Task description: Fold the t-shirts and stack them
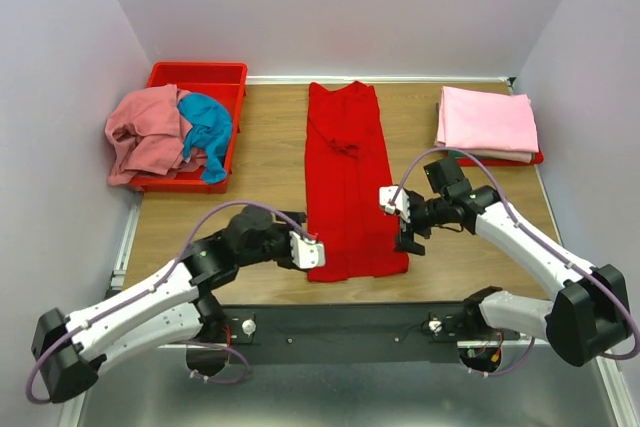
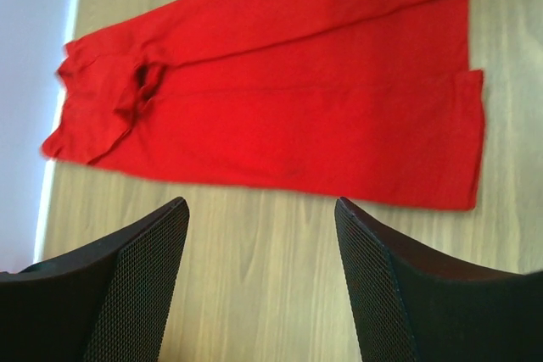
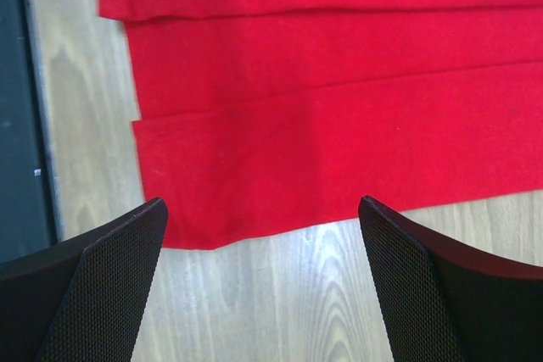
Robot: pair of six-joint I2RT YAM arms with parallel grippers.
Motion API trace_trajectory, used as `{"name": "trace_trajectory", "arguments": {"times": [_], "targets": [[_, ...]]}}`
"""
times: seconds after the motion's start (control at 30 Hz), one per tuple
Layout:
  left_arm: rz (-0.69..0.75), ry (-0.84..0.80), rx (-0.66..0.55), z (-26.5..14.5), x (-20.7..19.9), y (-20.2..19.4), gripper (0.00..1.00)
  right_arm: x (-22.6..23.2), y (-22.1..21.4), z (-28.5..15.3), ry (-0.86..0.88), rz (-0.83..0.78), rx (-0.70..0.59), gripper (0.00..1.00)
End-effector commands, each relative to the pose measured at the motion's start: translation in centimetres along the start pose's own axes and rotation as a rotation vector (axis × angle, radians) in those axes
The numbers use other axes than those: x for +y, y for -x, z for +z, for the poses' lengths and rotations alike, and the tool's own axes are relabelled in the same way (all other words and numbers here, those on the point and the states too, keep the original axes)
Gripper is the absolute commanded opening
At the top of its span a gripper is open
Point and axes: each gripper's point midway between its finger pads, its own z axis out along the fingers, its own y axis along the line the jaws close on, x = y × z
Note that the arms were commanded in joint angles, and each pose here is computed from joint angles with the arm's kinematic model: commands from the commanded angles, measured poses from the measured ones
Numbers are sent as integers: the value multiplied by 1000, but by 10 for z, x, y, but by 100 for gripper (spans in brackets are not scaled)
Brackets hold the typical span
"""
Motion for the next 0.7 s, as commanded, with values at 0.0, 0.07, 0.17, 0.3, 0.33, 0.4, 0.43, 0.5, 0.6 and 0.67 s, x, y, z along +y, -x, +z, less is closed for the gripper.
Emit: {"name": "trace_trajectory", "arguments": {"times": [0.0, 0.07, 0.17, 0.3, 0.33, 0.4, 0.43, 0.5, 0.6, 0.67], "targets": [[28, -29, -19, 21, -7, 14, 77, -8, -10, 2, -66, 16, 26, 100], [59, -92, -20, 30, -26, 17, 72, -12, -12, -4, -109, 7, 33, 100], [94, -172, -7, 37, -54, 13, 65, -11, -14, -9, -131, 24, 13, 100], [143, -279, 56, 43, -95, 5, 64, -17, -14, -19, -177, 41, -8, 100], [146, -287, 55, 44, -97, 5, 64, -17, -14, -20, -175, 46, -12, 100], [157, -307, 54, 46, -102, 5, 62, -17, -14, -21, -181, 46, -15, 100], [168, -323, 63, 49, -106, 3, 62, -17, -14, -21, -182, 50, -18, 100], [180, -356, 97, 55, -114, -3, 62, -18, -14, -23, -187, 52, -21, 100], [187, -381, 175, 65, -120, -15, 59, -18, -13, -25, -193, 56, -28, 100], [195, -379, 200, 70, -119, -17, 58, -18, -12, -25, -195, 55, -33, 100]]}}
